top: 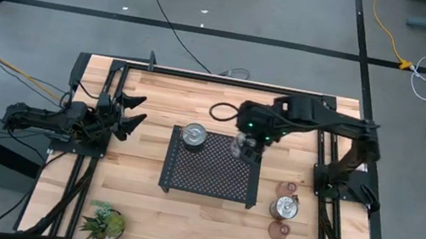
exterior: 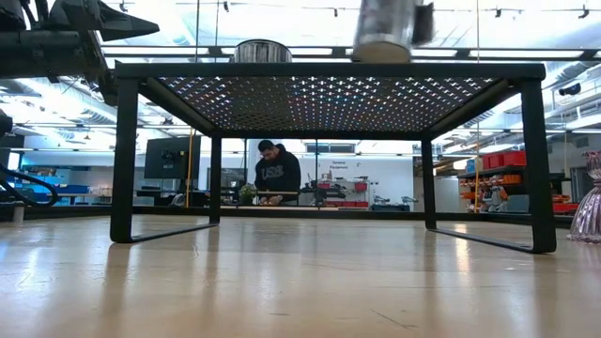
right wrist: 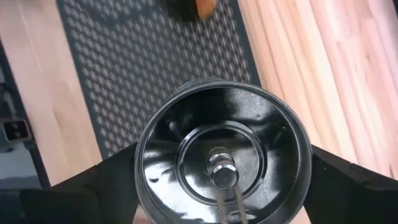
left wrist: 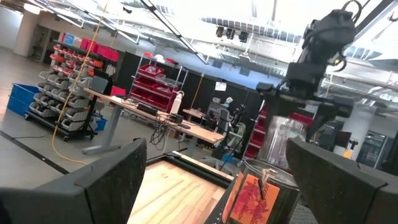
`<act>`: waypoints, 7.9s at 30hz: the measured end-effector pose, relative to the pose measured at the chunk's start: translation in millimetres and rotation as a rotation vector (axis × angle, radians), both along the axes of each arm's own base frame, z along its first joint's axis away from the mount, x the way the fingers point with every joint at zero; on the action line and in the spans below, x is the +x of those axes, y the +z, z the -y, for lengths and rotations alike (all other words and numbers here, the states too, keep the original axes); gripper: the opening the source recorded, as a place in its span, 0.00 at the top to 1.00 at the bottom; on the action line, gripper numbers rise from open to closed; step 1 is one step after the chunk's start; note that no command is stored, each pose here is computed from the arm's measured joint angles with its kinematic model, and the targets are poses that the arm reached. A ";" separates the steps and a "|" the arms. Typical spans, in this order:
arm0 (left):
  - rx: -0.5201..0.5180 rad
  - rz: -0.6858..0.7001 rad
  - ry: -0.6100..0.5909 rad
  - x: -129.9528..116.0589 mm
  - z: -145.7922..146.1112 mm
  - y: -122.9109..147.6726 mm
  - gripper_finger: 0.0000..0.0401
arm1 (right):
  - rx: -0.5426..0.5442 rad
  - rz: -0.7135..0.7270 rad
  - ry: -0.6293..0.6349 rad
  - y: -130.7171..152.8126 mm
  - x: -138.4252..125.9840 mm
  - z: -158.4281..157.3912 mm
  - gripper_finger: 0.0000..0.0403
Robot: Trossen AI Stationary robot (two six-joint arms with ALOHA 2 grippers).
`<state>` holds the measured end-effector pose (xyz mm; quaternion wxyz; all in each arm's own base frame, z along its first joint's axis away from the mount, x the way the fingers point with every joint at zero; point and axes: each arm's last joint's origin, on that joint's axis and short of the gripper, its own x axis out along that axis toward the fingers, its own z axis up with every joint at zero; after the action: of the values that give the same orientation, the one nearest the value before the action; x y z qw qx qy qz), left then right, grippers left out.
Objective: Pick & Place candle stick holders
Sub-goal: Put the top brown scented candle on the shelf aligned with the other scented candle, then put the top pink glass candle holder on the shelf
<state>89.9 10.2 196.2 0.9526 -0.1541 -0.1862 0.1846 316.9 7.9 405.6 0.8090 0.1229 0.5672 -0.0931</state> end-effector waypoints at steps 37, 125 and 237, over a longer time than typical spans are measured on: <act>-0.001 0.004 -0.001 -0.1 0.0 0.4 0.04 | -0.050 -0.002 -0.023 -32.8 57.4 13.4 0.16; -0.099 0.068 -0.043 -0.6 0.2 1.9 0.04 | 0.000 -0.218 -0.023 -42.7 -43.3 25.7 0.10; 0.111 -0.343 -0.470 222.2 53.0 209.1 0.10 | 0.311 0.308 -0.058 74.7 -146.3 -18.1 0.98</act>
<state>312.1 -42.8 405.3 0.9938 -0.1071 0.0087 -0.0281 170.6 26.0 480.2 0.8545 0.2754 0.4404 -0.0081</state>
